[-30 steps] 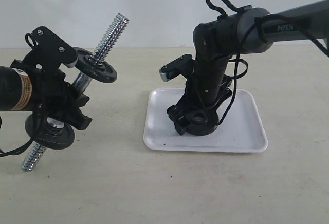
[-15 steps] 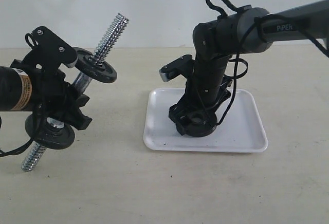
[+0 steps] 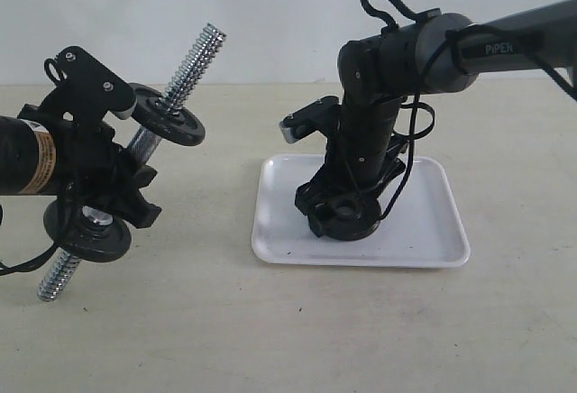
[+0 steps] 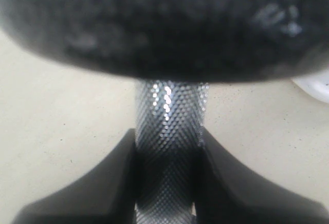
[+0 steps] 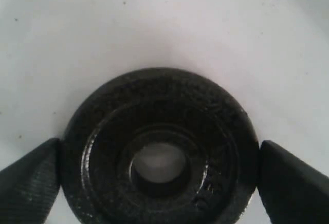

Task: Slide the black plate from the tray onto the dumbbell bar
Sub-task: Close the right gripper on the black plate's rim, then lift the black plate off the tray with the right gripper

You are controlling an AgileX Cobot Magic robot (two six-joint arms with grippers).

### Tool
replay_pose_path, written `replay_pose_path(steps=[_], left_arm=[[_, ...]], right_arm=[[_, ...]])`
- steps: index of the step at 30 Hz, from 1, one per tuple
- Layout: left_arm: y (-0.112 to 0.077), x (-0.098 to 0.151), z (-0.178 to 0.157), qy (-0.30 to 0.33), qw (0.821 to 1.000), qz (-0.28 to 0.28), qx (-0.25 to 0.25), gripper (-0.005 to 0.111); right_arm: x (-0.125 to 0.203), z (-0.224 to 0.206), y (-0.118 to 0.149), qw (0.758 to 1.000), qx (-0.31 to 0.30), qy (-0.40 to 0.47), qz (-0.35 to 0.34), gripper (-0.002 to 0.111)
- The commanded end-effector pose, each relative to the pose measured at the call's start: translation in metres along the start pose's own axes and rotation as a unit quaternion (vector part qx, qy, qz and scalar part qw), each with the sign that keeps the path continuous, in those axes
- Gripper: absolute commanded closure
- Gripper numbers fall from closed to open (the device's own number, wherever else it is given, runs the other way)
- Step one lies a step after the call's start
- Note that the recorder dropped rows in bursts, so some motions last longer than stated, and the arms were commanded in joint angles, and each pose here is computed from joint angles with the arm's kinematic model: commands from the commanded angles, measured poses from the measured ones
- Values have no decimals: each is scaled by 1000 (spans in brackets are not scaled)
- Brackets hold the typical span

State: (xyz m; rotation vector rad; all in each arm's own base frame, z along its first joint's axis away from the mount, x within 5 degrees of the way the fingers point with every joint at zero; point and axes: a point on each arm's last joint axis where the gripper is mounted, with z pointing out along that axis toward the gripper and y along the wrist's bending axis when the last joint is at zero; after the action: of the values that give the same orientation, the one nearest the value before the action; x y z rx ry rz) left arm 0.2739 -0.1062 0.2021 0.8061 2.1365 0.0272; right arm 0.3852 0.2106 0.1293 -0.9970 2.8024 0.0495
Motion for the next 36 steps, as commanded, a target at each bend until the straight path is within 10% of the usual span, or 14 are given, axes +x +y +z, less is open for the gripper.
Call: replay_pose_path(steps=[1, 36], left_arm=[[5, -25, -18, -62, 998, 6, 2, 102], [5, -25, -18, -62, 998, 6, 2, 102]], right_arm=[[2, 5, 0, 1000, 1, 10, -21, 108], [6, -142, 1, 990, 35, -102, -89, 108]])
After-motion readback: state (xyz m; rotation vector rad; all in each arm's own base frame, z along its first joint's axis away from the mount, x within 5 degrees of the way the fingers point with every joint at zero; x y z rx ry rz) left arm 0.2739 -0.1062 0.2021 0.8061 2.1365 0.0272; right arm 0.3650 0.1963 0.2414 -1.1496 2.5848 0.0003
